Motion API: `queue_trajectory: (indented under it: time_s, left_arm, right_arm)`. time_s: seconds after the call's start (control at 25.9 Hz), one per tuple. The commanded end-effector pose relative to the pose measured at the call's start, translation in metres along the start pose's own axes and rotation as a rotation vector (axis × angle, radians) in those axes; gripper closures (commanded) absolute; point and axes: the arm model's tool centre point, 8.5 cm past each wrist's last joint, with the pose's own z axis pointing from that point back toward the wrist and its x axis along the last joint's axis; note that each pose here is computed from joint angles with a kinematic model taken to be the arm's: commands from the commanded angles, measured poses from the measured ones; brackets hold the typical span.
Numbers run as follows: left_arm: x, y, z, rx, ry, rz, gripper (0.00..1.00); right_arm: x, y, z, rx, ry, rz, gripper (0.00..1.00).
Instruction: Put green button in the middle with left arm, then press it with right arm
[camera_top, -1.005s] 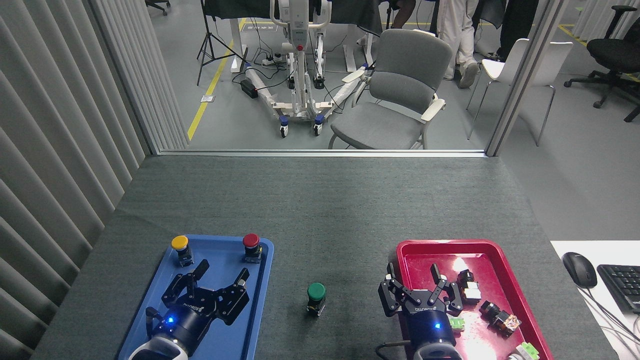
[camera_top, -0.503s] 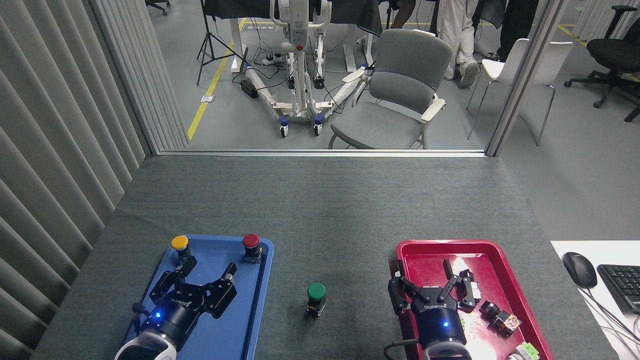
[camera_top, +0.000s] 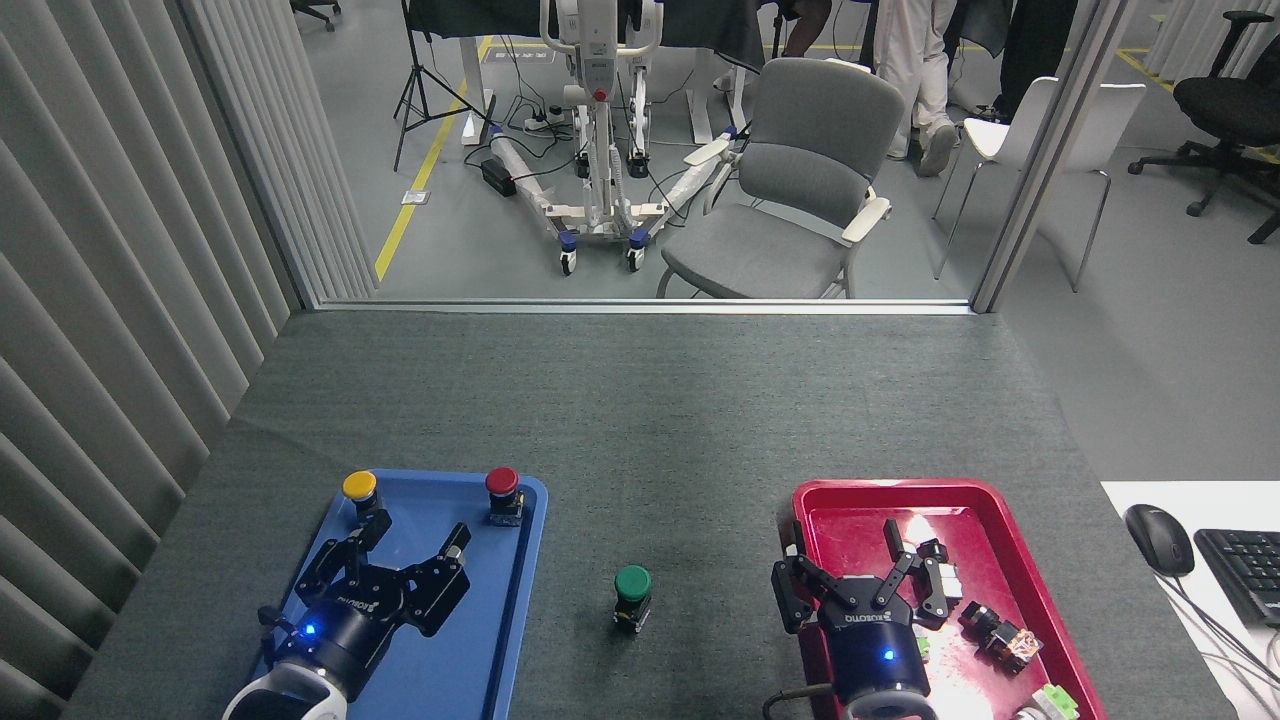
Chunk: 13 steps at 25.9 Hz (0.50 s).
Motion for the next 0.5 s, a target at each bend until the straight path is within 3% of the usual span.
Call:
queue_trajectory:
  time_s: [0.0,0.46]
  left_arm:
    - [-0.0002,-0.0029,0.0008,-0.005,0.006,0.012,0.00]
    - [-0.0001,-0.0076,0.0049,-0.021,0.002,0.004,0.00]
  right_arm:
    - [0.0031,-0.0016,0.0028,-0.006,-0.031,-0.008,0.01]
    - [0.0009,0.0000,0.0044,-0.003,-0.024,-0.004,0.01]
